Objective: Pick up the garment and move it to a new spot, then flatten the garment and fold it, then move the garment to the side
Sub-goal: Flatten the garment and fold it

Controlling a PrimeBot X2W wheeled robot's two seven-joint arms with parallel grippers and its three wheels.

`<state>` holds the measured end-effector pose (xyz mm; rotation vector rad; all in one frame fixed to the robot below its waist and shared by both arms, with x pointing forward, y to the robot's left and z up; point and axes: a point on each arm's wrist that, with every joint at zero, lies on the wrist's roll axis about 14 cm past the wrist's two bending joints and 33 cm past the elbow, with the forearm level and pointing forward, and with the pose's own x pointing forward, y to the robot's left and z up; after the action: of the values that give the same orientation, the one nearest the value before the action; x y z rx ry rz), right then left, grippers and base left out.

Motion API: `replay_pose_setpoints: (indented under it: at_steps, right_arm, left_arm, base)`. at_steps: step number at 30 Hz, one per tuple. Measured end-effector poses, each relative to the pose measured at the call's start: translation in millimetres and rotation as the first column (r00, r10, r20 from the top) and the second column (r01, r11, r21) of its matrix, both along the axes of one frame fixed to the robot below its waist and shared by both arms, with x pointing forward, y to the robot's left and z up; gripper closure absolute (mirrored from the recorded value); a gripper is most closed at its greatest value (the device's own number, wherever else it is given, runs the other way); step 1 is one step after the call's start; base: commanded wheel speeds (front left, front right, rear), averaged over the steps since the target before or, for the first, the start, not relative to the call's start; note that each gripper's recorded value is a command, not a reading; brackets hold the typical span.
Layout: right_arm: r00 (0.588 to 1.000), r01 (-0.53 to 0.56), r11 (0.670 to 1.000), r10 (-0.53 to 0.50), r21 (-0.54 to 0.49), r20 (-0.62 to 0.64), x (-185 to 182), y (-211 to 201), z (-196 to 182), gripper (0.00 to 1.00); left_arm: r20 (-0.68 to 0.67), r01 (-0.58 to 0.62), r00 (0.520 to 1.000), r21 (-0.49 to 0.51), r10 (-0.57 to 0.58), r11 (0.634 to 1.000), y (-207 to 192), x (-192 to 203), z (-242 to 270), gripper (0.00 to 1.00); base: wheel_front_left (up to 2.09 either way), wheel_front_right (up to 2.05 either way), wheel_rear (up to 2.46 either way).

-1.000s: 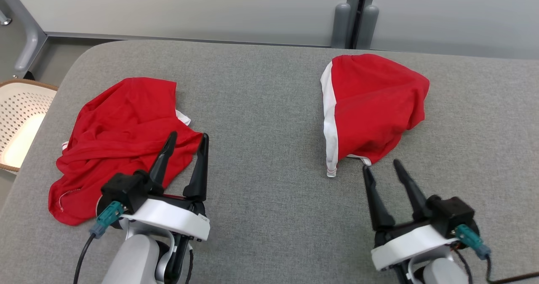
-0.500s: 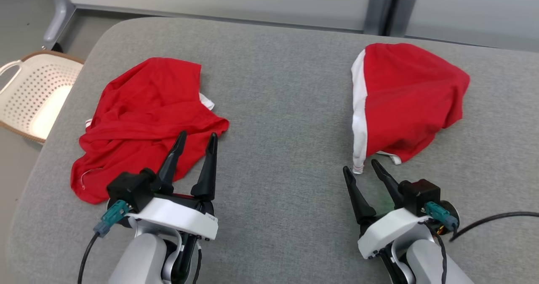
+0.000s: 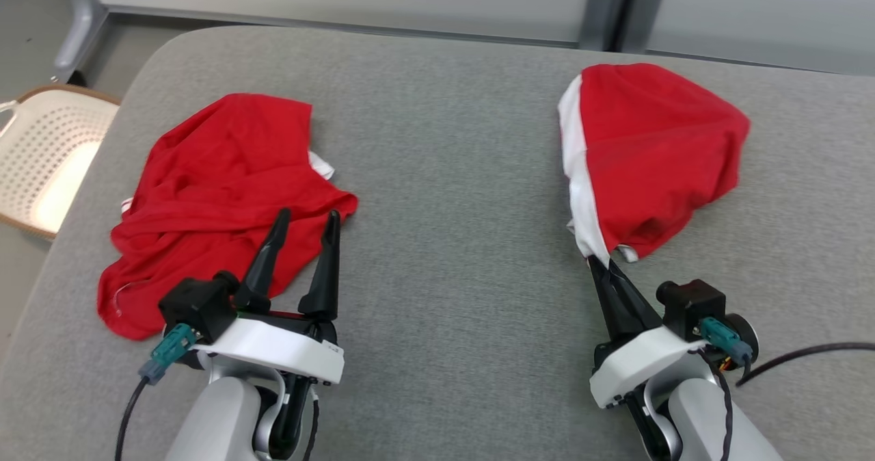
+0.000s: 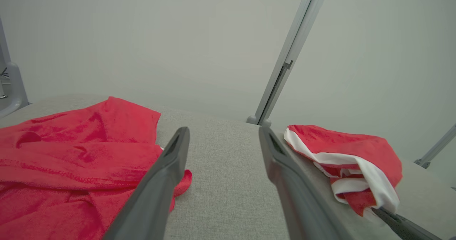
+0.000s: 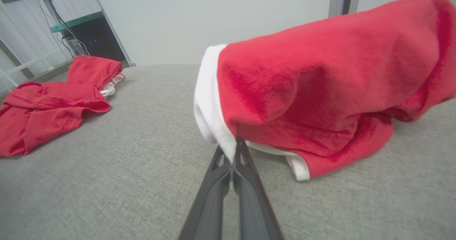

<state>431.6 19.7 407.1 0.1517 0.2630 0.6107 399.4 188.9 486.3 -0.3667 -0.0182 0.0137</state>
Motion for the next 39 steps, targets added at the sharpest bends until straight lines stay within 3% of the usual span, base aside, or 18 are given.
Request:
replay_pose_setpoints:
  at_steps: [4,8,14,20,24,26,33,39]
  right_arm:
    - [0.998,0.01,0.998,-0.005,-0.069,0.063,-9,-17,7,1.0]
    - [0.99,-0.054,0.968,0.084,-0.246,0.112,-31,-37,-3,1.0]
    - [0.987,-0.014,0.855,0.095,-0.518,0.13,-42,-131,-11,1.0]
    - [0.988,0.142,0.748,-0.072,-0.648,0.133,-51,-242,2,1.0]
    - [0.976,0.218,0.749,-0.16,-0.626,0.148,-50,-264,11,1.0]
    - [0.97,0.243,0.764,-0.192,-0.597,0.149,-48,-264,12,1.0]
    - [0.962,0.274,0.806,-0.232,-0.525,0.146,-28,-248,11,1.0]
    - [0.965,0.26,0.812,-0.228,-0.522,0.126,-19,-241,0,1.0]
  left_arm:
    - [0.02,0.025,1.0,-0.007,-0.024,1.0,-9,8,5,0.0]
    - [0.028,0.077,0.997,-0.02,-0.076,0.997,-28,16,6,0.0]
    - [0.051,0.175,0.984,-0.033,-0.173,0.984,-64,27,12,0.0]
    - [0.064,0.279,0.959,-0.03,-0.277,0.96,-102,35,16,0.0]
    - [0.042,0.337,0.941,-0.015,-0.337,0.941,-121,37,8,0.0]
    - [0.004,0.388,0.922,-0.001,-0.388,0.922,-137,36,-4,0.0]
    - [-0.142,0.598,0.799,0.093,-0.584,0.796,-189,27,-51,0.0]
    - [-0.235,0.657,0.748,0.126,-0.621,0.744,-191,38,-78,0.0]
  base:
    - [0.0,0.0,0.0]
    - [0.0,0.0,0.0]
    - [0.0,0.0,0.0]
    - [0.0,0.0,0.0]
    - [0.0,0.0,0.0]
    - [0.0,0.0,0.0]
    - [0.0,0.0,0.0]
    - [0.0,0.0,0.0]
